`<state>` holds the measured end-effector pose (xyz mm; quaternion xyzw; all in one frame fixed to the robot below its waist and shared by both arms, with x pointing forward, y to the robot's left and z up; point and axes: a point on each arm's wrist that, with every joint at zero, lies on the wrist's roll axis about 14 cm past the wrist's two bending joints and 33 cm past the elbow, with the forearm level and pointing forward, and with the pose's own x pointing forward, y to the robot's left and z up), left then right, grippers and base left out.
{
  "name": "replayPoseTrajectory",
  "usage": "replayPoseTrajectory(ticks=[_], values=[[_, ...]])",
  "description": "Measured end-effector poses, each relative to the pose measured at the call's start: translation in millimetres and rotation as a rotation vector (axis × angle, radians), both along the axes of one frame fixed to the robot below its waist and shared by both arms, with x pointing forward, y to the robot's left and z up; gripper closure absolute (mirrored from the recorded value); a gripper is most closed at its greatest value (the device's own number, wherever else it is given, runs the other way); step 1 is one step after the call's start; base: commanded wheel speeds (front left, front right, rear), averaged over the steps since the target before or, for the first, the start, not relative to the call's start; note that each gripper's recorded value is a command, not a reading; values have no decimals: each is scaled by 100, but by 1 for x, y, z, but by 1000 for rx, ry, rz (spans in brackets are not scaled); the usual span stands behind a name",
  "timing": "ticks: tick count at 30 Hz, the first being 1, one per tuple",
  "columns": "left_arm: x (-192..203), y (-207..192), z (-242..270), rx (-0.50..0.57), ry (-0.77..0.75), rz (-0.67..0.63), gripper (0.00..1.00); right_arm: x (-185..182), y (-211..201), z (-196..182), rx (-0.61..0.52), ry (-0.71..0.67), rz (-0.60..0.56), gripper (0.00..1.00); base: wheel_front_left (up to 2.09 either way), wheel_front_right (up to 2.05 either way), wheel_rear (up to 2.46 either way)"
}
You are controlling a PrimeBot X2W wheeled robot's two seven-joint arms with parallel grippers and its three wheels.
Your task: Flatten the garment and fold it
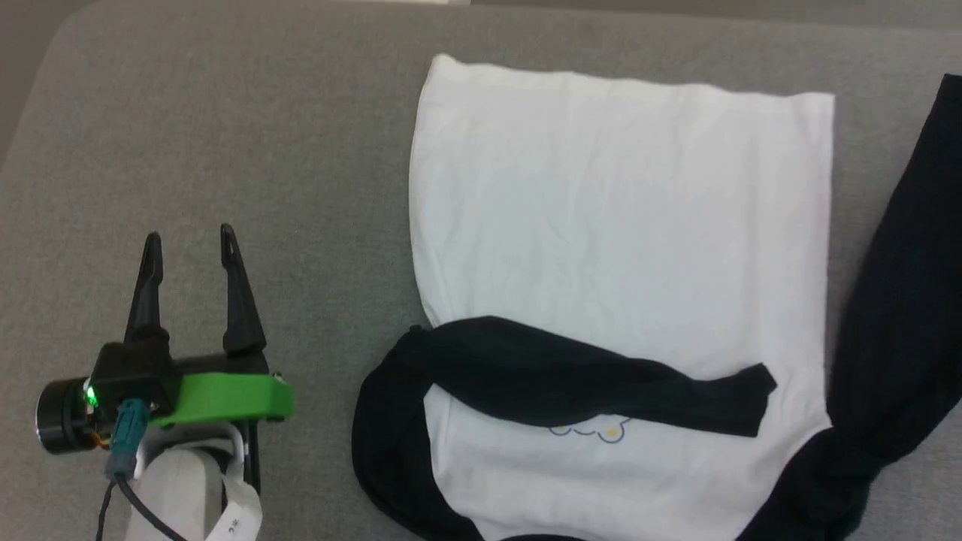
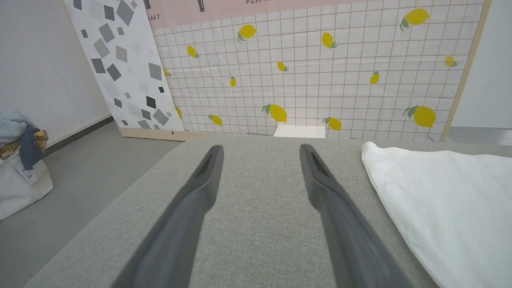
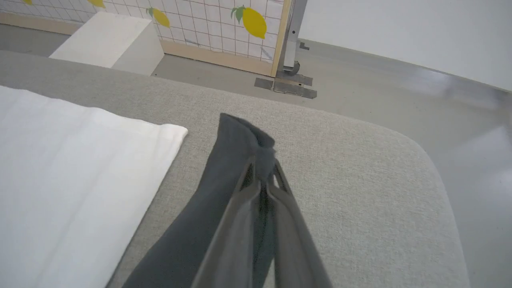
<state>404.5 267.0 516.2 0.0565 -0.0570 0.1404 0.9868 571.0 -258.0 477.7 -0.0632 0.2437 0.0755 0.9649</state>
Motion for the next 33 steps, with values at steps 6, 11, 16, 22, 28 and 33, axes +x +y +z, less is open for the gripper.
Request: replayPoseTrajectory(ticks=[6,11,16,22,28,33], values=[[-15,1,12,-9,-29,0,0,-27,23,70,-2,-232,107,100,0,0,0],[-23,-2,20,-18,-53,-16,0,-63,66,112,27,-360,243,100,0,0,0],[-25,-7,28,-27,-78,-35,0,-98,118,128,71,-423,388,100,0,0,0],[-30,-4,30,-32,-84,-29,0,-132,195,116,161,-415,580,100,0,0,0],[-31,-3,26,-39,-72,-23,0,-166,263,59,211,-270,743,100,0,0,0],[-33,-2,18,-49,-50,-12,0,-182,304,21,253,-170,817,100,0,0,0]])
